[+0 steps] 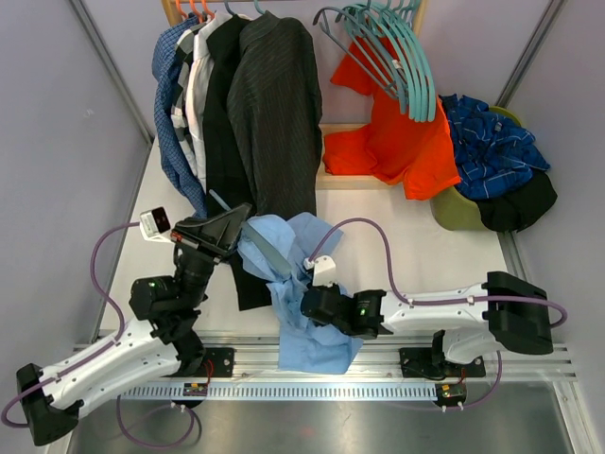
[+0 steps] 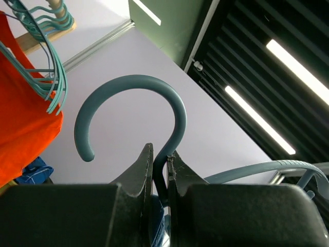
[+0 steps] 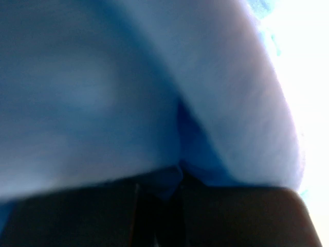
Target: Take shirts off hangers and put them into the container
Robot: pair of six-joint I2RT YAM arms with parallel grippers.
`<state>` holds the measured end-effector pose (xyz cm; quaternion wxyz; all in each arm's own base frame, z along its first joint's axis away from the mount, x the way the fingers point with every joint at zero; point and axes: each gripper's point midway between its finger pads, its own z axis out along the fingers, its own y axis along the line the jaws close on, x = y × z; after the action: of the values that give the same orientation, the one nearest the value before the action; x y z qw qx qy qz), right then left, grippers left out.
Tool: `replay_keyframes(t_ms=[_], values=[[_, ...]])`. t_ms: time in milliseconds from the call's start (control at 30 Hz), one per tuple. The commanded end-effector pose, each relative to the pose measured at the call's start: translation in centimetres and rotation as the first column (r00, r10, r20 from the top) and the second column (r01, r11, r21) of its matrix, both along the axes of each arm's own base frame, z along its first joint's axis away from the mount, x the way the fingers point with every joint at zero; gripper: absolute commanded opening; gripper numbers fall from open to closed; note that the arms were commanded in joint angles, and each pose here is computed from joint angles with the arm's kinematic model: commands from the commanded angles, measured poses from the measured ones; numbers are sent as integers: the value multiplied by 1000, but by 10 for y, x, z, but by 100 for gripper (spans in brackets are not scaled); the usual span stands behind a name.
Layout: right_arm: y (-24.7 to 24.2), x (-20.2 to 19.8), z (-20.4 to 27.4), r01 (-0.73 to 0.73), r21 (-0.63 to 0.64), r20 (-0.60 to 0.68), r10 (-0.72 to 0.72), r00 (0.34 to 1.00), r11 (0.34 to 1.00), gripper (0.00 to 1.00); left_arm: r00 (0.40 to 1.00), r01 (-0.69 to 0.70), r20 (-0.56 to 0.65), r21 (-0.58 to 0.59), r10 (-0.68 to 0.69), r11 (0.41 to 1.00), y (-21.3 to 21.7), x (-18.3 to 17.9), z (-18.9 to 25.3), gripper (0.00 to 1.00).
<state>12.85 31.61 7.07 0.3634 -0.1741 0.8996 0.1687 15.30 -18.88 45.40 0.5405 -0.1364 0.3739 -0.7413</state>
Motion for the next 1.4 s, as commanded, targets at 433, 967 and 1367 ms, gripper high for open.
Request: replay_keyframes(t_ms=[433, 967, 1367], values=[[-27, -16, -70, 83, -132, -133, -101, 986, 988, 0, 977, -188, 33, -336, 210, 923, 160, -68, 135, 23], [-74, 5, -7, 245, -131, 14, -245, 969, 961, 0, 968, -239, -79, -5, 238, 971, 125, -45, 97, 0], [-159, 9, 224, 100, 266, 254, -170, 952, 959, 77, 942, -138, -60, 827, 329, 545, 38, 9, -71, 0]])
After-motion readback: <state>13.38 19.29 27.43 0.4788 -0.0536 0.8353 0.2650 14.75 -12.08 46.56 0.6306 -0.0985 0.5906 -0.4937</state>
